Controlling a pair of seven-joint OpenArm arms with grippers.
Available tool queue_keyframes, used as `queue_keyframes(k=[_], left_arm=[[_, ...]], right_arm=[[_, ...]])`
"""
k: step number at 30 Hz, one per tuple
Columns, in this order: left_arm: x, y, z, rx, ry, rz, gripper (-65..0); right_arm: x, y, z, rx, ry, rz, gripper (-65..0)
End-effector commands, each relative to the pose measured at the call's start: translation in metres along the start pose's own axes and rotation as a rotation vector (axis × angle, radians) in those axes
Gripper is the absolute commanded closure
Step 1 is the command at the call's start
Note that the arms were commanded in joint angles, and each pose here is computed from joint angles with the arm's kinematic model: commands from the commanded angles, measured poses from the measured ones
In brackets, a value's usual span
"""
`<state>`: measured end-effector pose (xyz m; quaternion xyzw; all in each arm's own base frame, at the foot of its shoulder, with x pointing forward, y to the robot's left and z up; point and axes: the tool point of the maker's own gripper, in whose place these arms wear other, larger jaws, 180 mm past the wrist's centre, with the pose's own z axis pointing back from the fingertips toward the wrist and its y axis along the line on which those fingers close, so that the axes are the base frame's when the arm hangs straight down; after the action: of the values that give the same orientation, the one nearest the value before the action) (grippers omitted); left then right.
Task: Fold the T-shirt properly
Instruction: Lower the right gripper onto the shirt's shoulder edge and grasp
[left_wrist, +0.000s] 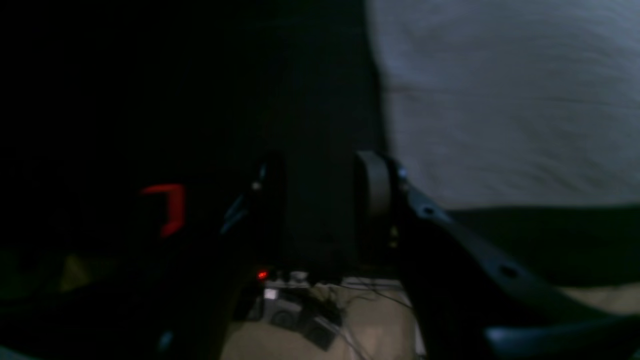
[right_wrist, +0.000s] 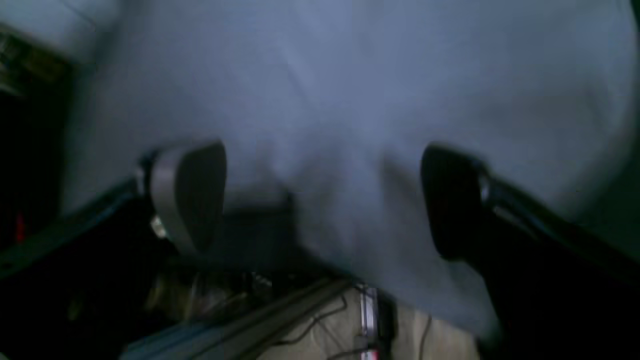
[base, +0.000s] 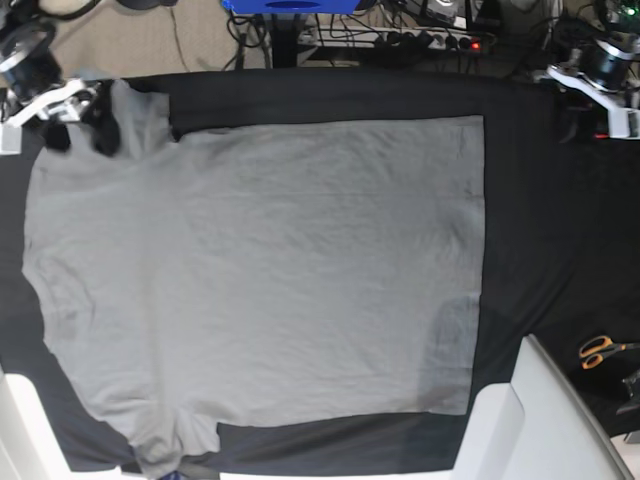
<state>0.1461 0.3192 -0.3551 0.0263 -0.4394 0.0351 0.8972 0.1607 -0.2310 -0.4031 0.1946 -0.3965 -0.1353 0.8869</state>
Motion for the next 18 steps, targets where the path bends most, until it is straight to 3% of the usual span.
queue_keyframes(k=[1, 4, 7, 11, 18], left_arm=[[0.008, 0.005, 0.002, 0.006, -0.028, -0.007, -23.4], [0.0, 0.011, 0.001, 0.019, -0.008, 0.003, -23.4], [-0.006, 0.012, 0.002, 0.023, 0.006, 0.011, -23.4], [-0.008, 0.012, 0.002, 0.022, 0.011, 0.013, -23.4], [-0.006, 0.012, 0.001, 0.021, 0.004, 0.014, -23.4]], right_arm=[[0.012, -0.014, 0.002, -0.018, -0.044, -0.029, -58.5], [0.009, -0.055, 0.005, -0.103, -0.036, -0.129, -58.4], [0.007, -0.08, 0.009, -0.136, -0.006, -0.162, -58.4], [-0.005, -0.091, 0.008, -0.145, 0.025, -0.2, -57.8], [-0.034, -0.083, -0.005, -0.107, 0.106, -0.239, -46.7]])
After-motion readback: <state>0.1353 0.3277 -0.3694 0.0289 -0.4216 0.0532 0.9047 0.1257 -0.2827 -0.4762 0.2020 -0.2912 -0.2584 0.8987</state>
